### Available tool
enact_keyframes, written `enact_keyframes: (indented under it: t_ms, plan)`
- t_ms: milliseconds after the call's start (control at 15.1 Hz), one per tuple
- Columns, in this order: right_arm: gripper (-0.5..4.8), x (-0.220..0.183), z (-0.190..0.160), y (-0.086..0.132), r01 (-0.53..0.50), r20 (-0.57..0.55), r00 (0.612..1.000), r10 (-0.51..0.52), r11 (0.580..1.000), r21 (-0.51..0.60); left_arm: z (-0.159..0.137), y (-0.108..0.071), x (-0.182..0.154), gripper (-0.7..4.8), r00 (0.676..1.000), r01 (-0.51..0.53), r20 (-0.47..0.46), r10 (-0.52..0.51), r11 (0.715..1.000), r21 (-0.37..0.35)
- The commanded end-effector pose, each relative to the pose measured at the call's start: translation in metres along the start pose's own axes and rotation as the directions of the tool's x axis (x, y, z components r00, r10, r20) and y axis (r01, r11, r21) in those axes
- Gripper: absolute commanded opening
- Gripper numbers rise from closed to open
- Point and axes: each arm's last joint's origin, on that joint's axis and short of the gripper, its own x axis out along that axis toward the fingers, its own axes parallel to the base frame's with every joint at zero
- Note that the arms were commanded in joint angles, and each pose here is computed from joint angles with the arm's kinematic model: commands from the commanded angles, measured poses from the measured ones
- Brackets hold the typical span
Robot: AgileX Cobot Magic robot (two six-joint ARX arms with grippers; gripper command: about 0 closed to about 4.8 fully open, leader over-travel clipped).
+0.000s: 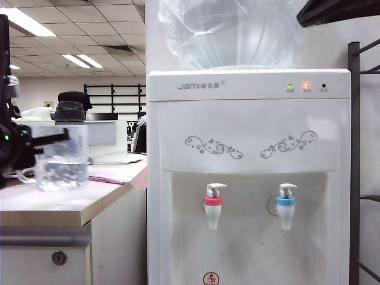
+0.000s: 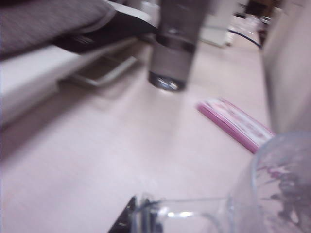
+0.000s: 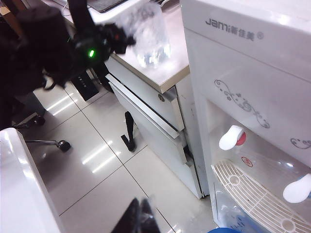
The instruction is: Pick up the plastic mug from the left desk, go to the hot water outlet of the water dispenser, press the vertical switch to get some water, then put the mug back on the desk.
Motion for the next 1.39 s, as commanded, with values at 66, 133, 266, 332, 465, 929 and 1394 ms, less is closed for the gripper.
enact_keyframes:
  t_ms: [66, 133, 266, 332, 465, 929, 1394]
  plan:
    - [-0.01, -0.001, 0.003, 0.001, -0.007, 0.017, 1.0, 0.007, 1.0, -0.005, 0.018, -0.001, 0.053, -0.05, 0.995, -0.043, 0.082, 0.049, 0.997, -0.062]
    - [-0.01, -0.001, 0.003, 0.001, -0.007, 0.018, 1.0, 0.007, 1.0, -0.006, 0.016, -0.002, 0.057, -0.05, 0.996, -0.045, 0.078, 0.049, 0.997, -0.06]
    - [-0.01, -0.001, 0.003, 0.001, -0.007, 0.018, 1.0, 0.007, 1.0, -0.006, -0.008, -0.004, 0.071, -0.05, 0.998, -0.059, 0.022, 0.06, 0.998, -0.03]
    - [-0.01, -0.001, 0.003, 0.001, -0.006, 0.018, 1.0, 0.006, 1.0, -0.005, -0.013, -0.003, 0.072, -0.05, 0.998, -0.06, 0.023, 0.061, 0.998, -0.03]
    - [-0.01, -0.001, 0.002, 0.001, -0.006, 0.018, 1.0, 0.006, 1.0, -0.005, -0.028, -0.001, 0.073, -0.05, 0.998, -0.063, 0.008, 0.063, 0.998, -0.021]
    - [-0.01, -0.001, 0.002, 0.001, -0.007, 0.017, 1.0, 0.007, 1.0, -0.005, -0.024, -0.002, 0.073, -0.05, 0.997, -0.053, 0.048, 0.055, 0.998, -0.045]
    - [-0.01, -0.001, 0.002, 0.001, -0.006, 0.017, 1.0, 0.007, 1.0, -0.005, -0.022, -0.002, 0.073, 0.05, 0.996, -0.056, 0.067, 0.053, 0.998, 0.034]
